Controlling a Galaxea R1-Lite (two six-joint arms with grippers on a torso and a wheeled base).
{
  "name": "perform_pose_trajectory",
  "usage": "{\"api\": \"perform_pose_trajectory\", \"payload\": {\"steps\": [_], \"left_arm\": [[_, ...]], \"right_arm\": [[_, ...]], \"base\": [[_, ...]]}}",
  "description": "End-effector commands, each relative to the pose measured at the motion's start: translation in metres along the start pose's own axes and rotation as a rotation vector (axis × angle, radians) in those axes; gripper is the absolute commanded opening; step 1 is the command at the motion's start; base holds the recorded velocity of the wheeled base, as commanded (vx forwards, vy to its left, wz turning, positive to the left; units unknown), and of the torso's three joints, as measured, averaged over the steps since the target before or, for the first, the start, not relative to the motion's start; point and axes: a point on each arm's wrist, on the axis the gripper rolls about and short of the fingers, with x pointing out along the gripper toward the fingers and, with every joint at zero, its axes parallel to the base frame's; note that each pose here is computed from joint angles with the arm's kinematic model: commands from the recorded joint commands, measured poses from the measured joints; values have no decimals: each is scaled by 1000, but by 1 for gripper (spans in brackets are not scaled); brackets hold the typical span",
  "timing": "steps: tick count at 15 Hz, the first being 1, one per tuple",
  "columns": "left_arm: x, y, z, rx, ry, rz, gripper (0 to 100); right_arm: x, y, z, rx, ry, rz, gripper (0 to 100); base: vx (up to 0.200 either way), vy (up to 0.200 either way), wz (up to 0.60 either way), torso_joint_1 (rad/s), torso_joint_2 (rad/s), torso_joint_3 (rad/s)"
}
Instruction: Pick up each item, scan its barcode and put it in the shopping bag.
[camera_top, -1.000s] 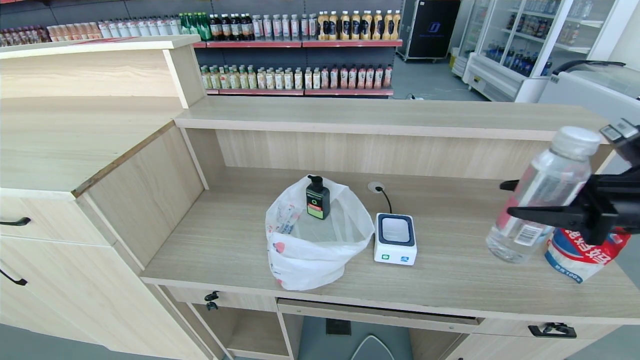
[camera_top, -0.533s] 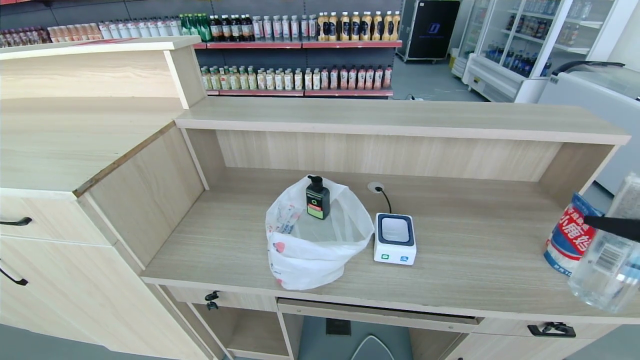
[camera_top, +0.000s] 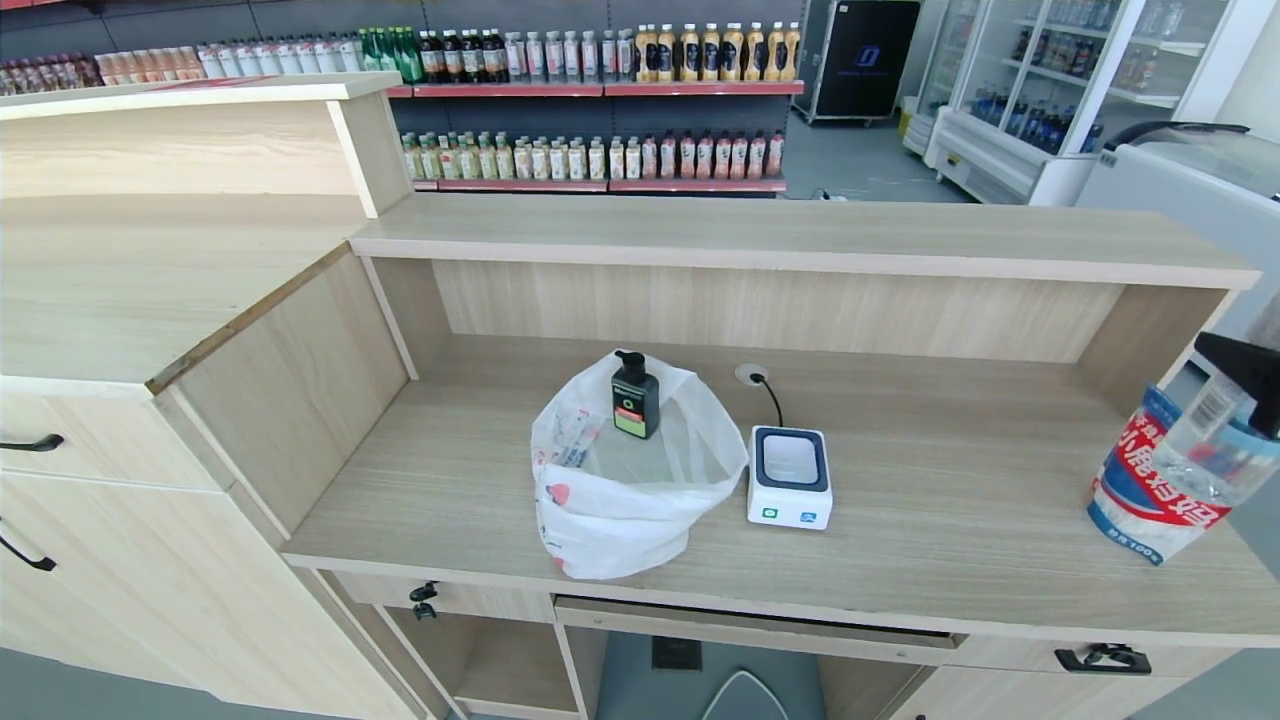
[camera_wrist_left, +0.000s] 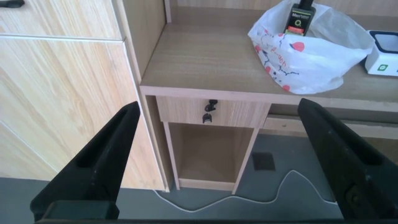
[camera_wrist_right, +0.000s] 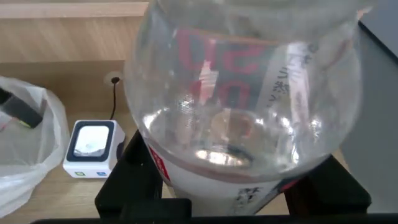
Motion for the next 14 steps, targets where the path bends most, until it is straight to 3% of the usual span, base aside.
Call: {"api": "perform_pose_trajectory", "payload": {"steps": [1,4,7,13,14], "left_arm": [[0,0,0,0,-1,0,100],[0,0,0,0,1,0,100],[0,0,0,0,1,0,100],[0,0,0,0,-1,0,100],[0,0,0,0,-1,0,100]], "right_arm": [[7,21,-13,-35,22,43,0],[10,30,-6,-131,-23,93,0],[10,50,7,-145,-73,214,0],[44,82,9,-201,-60,355,0],[58,82,1,-201,-40,449,0]], "base": [[0,0,0,0,0,0],[0,0,0,0,0,0],[0,0,600,-1,2,2],[0,0,600,0,3,2],[0,0,0,0,0,0]]}}
